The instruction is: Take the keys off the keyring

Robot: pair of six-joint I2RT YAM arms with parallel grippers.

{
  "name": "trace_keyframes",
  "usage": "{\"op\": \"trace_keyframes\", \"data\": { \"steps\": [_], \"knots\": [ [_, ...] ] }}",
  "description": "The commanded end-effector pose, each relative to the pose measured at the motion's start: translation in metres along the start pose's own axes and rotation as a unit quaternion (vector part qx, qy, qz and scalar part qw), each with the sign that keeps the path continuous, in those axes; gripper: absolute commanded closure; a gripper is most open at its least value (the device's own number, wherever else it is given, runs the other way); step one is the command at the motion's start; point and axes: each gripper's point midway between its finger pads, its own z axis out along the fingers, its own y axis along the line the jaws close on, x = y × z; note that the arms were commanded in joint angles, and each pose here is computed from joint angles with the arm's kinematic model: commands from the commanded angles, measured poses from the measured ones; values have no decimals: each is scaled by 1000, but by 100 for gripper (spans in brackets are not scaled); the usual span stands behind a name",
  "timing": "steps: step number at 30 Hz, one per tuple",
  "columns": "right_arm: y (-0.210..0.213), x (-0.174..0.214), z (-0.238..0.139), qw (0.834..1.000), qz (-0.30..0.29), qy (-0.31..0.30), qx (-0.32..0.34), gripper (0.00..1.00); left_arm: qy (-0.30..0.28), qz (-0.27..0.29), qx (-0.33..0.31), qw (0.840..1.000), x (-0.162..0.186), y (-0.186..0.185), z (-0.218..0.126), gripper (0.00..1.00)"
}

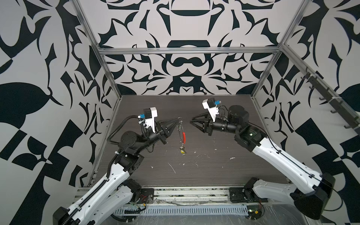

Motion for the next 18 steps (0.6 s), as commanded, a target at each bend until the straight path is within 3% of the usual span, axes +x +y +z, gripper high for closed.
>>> {"op": "trace_keyframes", "data": {
  "steps": [1, 10, 18],
  "knots": [
    [37, -44, -10, 996, -30, -58, -68, 67, -10, 2, 31, 999, -4, -14, -3, 100],
    [69, -52, -5, 990, -61, -57, -112, 70, -1, 2, 43, 999, -2, -17, -1, 100],
    [75, -56, 3, 987, -49, -58, -138, 76, 6, 1, 58, 998, 0, -22, -2, 100]
  ]
}}
